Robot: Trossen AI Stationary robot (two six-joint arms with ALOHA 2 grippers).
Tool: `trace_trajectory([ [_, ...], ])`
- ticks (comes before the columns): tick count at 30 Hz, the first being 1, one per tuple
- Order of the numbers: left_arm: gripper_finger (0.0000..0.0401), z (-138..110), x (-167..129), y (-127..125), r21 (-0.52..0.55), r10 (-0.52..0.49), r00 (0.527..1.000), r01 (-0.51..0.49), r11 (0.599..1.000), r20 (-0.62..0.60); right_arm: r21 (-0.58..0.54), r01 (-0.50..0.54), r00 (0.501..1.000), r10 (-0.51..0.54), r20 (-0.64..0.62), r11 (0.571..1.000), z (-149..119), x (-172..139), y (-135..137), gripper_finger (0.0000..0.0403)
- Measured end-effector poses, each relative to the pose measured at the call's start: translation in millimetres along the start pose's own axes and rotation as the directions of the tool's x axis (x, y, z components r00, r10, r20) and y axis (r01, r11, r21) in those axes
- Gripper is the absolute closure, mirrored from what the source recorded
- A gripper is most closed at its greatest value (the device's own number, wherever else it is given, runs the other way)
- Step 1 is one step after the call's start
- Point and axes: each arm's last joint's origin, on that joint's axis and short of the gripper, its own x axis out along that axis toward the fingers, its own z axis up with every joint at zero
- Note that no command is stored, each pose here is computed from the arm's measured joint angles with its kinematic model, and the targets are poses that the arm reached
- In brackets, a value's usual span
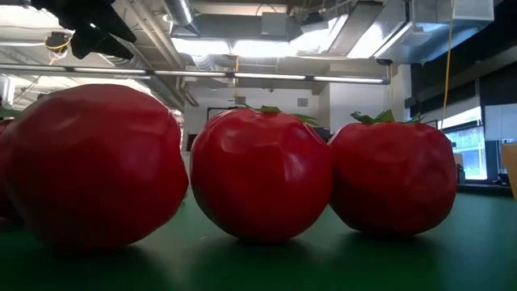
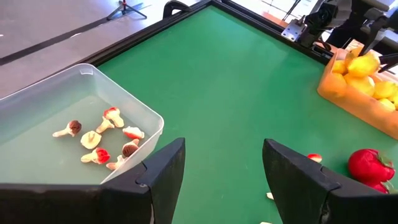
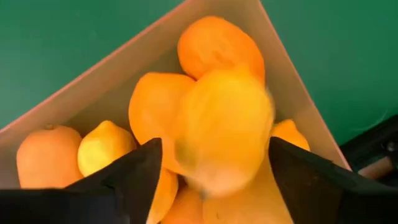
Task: Sort produce into baskets
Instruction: Put the lemon into the orange bin, then put the tomato into the pink bin
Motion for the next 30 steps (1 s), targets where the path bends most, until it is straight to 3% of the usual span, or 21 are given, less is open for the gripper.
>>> trace_trajectory([
  [6, 0.0191, 0.0, 0.0, 0.0, -0.001, 0.000, 1.000, 0.000, 1.000, 0.000, 0.001, -0.003, 0.999, 0.003, -0.033, 1.000, -0.9, 0.0, 0.2, 0.0085],
  [19, 0.0191, 0.0, 0.0, 0.0, 0.008, 0.000, 1.000, 0.000, 1.000, 0.000, -0.006, -0.004, 0.980, 0.003, -0.197, 1.000, -5.6, -0.6, -0.1, 0.0084],
  [30, 0.0191, 0.0, 0.0, 0.0, 0.006, 0.000, 1.000, 0.000, 1.000, 0.000, 0.022, -0.049, 0.980, 0.052, -0.191, 0.999, 11.2, -8.8, 3.1, 0.0084],
])
